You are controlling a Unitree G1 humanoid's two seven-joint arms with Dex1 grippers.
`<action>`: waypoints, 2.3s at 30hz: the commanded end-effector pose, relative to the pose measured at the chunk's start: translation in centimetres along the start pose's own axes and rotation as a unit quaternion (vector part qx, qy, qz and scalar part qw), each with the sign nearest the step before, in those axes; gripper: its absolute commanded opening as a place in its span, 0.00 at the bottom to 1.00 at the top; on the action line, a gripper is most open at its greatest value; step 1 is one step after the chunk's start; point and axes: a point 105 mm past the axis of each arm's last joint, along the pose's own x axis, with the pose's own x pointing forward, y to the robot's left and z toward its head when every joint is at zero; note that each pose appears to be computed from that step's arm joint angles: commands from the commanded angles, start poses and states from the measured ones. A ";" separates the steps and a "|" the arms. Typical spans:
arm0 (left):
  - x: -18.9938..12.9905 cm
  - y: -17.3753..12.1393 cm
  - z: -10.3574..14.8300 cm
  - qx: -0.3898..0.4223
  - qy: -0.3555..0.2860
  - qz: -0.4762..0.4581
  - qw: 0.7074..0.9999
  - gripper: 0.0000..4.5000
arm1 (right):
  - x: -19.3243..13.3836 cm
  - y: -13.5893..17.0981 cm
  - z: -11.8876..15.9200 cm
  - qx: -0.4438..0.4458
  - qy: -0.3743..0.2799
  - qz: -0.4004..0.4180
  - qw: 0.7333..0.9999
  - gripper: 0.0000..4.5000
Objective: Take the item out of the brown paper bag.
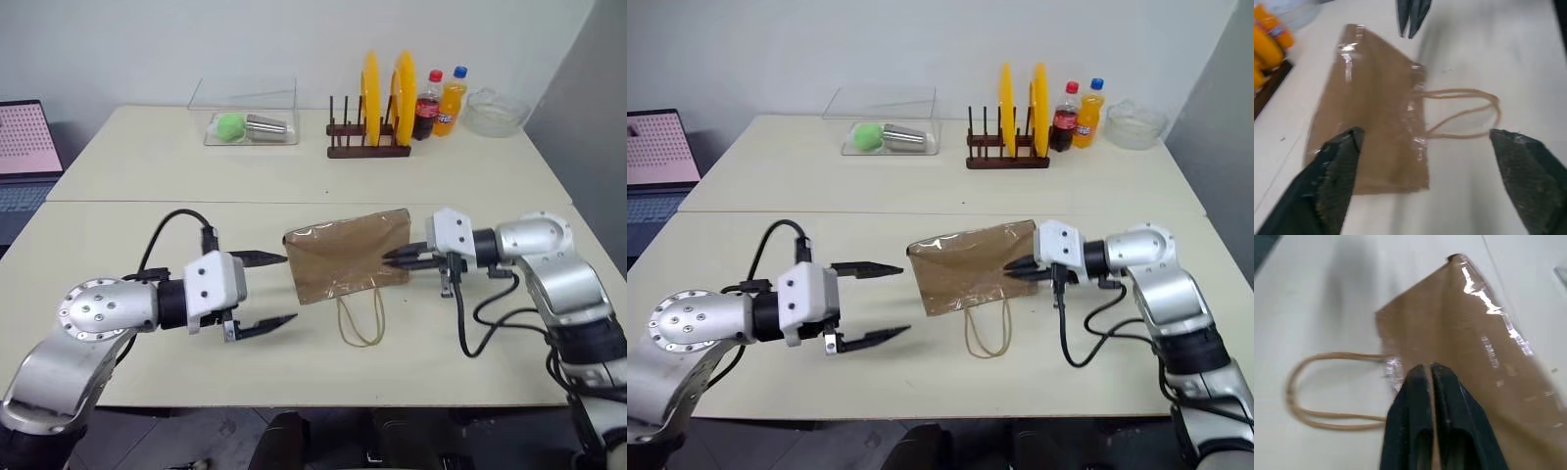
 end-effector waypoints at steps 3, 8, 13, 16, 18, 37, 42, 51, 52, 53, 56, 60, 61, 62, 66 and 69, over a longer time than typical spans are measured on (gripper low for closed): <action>2.5 -0.1 -0.9 0.114 0.009 -0.081 0.990 1.00 | 0.0 3.3 -0.2 0.038 0.005 -0.053 0.998 0.53; 6.1 -0.5 -2.0 0.183 0.005 -0.121 0.976 1.00 | 0.7 7.5 0.0 0.091 0.007 -0.042 0.995 0.84; 8.9 -0.8 -1.6 0.197 -0.021 -0.133 0.971 1.00 | 0.9 9.9 0.1 0.124 0.016 -0.041 0.991 0.84; 10.5 -0.8 -1.7 0.209 -0.031 -0.134 0.968 1.00 | 0.9 10.8 0.2 0.141 0.022 -0.045 0.989 0.84; 11.3 -0.9 -1.6 0.212 -0.038 -0.137 0.967 1.00 | 0.8 11.1 0.2 0.151 0.025 -0.049 0.987 0.84; 13.4 1.4 1.0 0.115 -0.128 -0.071 0.982 0.01 | 1.1 12.1 -0.3 0.098 0.061 -0.057 0.992 0.85; 12.5 3.6 1.2 0.070 -0.124 -0.036 0.989 0.01 | 2.4 10.7 -0.4 0.030 0.055 -0.083 0.995 0.85; 12.1 5.5 2.8 0.061 -0.140 -0.006 0.988 0.01 | 5.4 9.2 -1.8 -0.039 0.074 -0.056 0.995 0.85; 12.1 5.7 3.0 0.061 -0.142 -0.005 0.988 0.01 | 5.6 9.0 -1.9 -0.040 0.076 -0.057 0.995 0.85; 12.1 5.8 3.2 0.061 -0.144 -0.004 0.988 0.01 | 5.9 8.9 -1.9 -0.040 0.077 -0.058 0.995 0.85; 11.9 6.2 3.9 0.062 -0.150 -0.001 0.987 0.01 | 6.6 8.3 -2.2 -0.046 0.084 -0.062 0.994 0.85; 11.7 6.5 4.3 0.072 -0.150 -0.005 0.986 0.01 | 7.4 7.6 -2.6 -0.051 0.095 -0.074 0.991 0.85; 11.7 6.6 4.3 0.076 -0.148 -0.007 0.986 0.01 | 7.6 7.4 -2.7 -0.052 0.097 -0.077 0.991 0.85; 11.6 6.6 4.4 0.080 -0.146 -0.009 0.986 0.01 | 7.9 7.2 -2.7 -0.053 0.098 -0.079 0.991 0.85; 11.5 7.2 4.2 0.094 -0.134 -0.006 0.987 0.00 | 8.3 7.0 -2.8 -0.058 0.103 -0.084 0.990 0.70; 11.3 8.3 4.4 0.106 -0.126 0.019 0.986 0.00 | 8.6 7.2 -3.1 -0.056 0.108 -0.080 0.989 0.47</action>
